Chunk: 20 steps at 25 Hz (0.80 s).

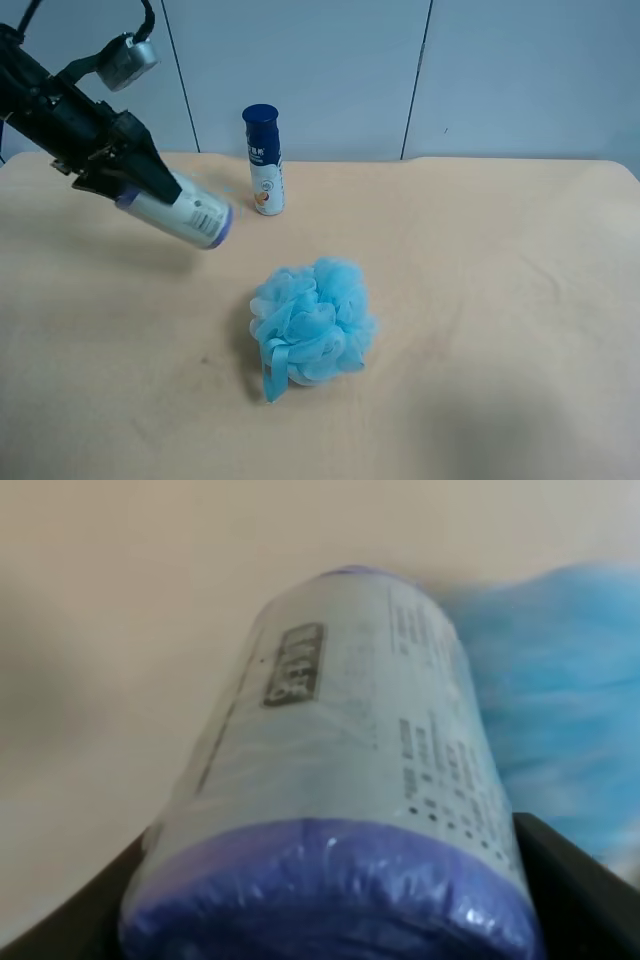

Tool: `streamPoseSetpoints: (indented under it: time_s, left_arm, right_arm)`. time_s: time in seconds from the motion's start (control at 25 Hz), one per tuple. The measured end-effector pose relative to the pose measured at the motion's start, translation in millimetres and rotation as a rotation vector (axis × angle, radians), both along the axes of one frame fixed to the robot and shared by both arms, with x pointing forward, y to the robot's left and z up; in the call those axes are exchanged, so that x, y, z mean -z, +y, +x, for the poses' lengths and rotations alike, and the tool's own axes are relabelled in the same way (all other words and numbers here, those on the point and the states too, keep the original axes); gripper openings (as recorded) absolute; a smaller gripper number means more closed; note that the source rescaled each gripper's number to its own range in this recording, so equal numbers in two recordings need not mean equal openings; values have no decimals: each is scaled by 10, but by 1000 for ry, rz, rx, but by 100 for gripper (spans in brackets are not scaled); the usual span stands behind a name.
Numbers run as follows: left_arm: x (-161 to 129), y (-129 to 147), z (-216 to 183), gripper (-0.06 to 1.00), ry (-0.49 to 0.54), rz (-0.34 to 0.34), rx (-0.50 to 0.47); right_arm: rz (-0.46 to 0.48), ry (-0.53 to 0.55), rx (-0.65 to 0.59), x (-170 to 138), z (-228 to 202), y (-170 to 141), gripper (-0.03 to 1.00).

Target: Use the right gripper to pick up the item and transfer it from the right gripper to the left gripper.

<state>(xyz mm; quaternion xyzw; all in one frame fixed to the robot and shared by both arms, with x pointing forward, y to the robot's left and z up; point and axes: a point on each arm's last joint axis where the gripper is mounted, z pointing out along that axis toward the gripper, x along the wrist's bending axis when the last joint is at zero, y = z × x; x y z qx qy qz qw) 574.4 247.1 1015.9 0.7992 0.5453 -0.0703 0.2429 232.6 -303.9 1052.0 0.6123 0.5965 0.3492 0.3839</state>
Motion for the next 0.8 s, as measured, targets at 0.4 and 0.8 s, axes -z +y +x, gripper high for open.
streamPoseSetpoints:
  time_s: [0.4,0.8]
  left_arm:
    - [134,137,32,0,34,322,-79]
    - [412,183,148,0,78,382,-123]
  right_arm:
    - [2,0,1,0,0,0,78]
    - [2,0,1,0,0,0,78]
